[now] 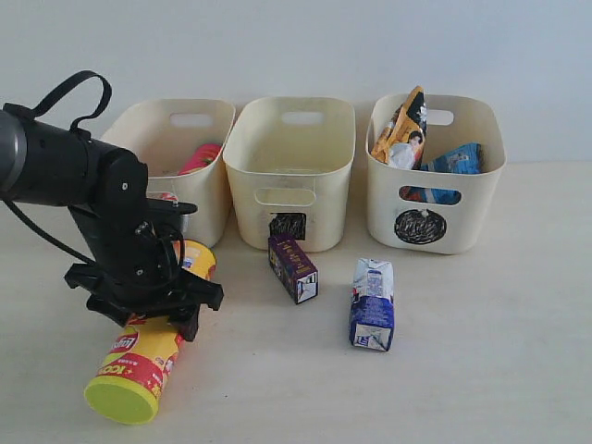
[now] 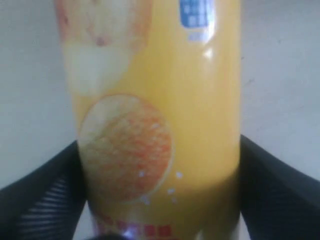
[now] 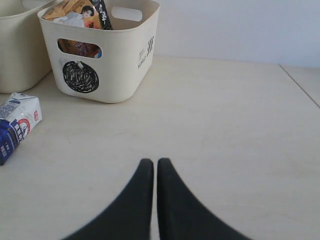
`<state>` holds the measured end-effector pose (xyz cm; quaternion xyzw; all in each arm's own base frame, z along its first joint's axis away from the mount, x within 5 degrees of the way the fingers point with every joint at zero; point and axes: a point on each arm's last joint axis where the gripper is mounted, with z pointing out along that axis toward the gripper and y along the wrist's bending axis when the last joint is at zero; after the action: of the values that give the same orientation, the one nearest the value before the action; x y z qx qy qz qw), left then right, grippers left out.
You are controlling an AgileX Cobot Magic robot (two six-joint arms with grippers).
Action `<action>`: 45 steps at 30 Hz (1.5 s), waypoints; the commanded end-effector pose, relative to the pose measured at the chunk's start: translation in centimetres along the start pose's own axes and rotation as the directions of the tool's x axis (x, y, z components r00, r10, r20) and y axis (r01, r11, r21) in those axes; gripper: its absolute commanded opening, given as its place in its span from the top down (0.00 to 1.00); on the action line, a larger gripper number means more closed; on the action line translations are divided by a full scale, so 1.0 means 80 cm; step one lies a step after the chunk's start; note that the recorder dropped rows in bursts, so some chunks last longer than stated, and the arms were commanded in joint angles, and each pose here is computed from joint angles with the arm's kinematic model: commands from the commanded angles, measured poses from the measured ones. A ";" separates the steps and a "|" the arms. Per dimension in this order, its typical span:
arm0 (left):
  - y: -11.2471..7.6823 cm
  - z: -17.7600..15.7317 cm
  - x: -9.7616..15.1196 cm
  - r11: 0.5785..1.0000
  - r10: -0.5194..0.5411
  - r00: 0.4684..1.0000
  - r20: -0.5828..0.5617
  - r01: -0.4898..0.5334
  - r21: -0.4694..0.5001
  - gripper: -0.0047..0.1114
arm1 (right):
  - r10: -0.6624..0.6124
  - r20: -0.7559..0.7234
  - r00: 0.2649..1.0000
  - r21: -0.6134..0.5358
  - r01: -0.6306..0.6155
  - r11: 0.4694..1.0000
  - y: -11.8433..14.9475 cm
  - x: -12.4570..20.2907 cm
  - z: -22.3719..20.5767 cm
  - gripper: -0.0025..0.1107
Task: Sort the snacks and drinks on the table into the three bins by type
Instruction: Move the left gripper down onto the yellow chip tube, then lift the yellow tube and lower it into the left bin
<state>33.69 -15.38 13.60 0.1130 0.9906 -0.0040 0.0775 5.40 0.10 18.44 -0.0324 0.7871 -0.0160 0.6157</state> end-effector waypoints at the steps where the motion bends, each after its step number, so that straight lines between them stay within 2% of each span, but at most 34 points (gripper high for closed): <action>1: 0.000 -0.008 0.003 1.000 0.031 0.999 -0.011 -0.031 -0.004 0.93 | -0.001 0.006 1.000 0.000 0.001 1.000 0.000 0.001 0.000 0.98; 10: 0.003 -0.078 0.012 0.994 0.104 0.993 0.049 -0.105 0.017 0.93 | -0.001 0.006 1.000 0.000 0.001 1.000 0.000 0.001 0.000 0.98; 17: 0.007 -0.153 0.012 0.992 0.113 0.966 0.231 -0.123 0.027 0.93 | -0.001 0.006 1.000 0.000 0.001 1.000 0.000 0.001 0.000 0.98; 22: 0.008 -0.202 -0.008 0.991 0.119 0.927 0.356 -0.131 0.010 0.93 | -0.001 0.006 1.000 0.000 0.001 1.000 0.000 0.001 0.000 0.98; 25: 0.010 -0.238 -0.029 0.990 0.132 0.874 0.468 -0.136 -0.025 0.93 | -0.001 0.006 1.000 0.000 0.001 1.000 0.000 0.001 0.000 0.98; 29: 0.026 -0.269 -0.050 0.996 0.093 0.817 0.569 -0.083 -0.045 0.93 | -0.001 0.006 1.000 0.000 0.001 1.000 0.000 0.001 0.000 0.98; 31: 0.041 -0.275 -0.068 0.998 0.061 0.780 0.623 -0.046 -0.040 0.93 | -0.001 0.006 1.000 0.000 0.001 1.000 0.000 0.001 0.000 0.98; 35: 0.050 -0.267 -0.090 0.999 0.041 0.739 0.672 -0.026 -0.032 0.93 | -0.001 0.006 1.000 0.000 0.001 1.000 0.000 0.001 0.000 0.98; 38: 0.057 -0.253 -0.119 1.000 0.030 0.678 0.734 -0.017 -0.025 0.93 | -0.001 0.006 1.000 0.000 0.001 1.000 0.000 0.001 0.000 0.98; 42: 0.068 -0.234 -0.152 0.999 0.044 0.652 0.757 -0.005 -0.054 0.93 | -0.001 0.006 1.000 0.000 0.001 1.000 0.000 0.001 0.000 0.98; 45: 0.081 -0.202 -0.183 0.996 0.060 0.663 0.746 0.006 -0.086 0.93 | -0.001 0.006 1.000 0.000 0.001 1.000 0.000 0.001 0.000 0.98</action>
<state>44.94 -12.24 32.92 0.1151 0.8728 -0.0162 0.4740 5.40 0.11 18.44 -0.0319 0.7871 -0.0152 0.6158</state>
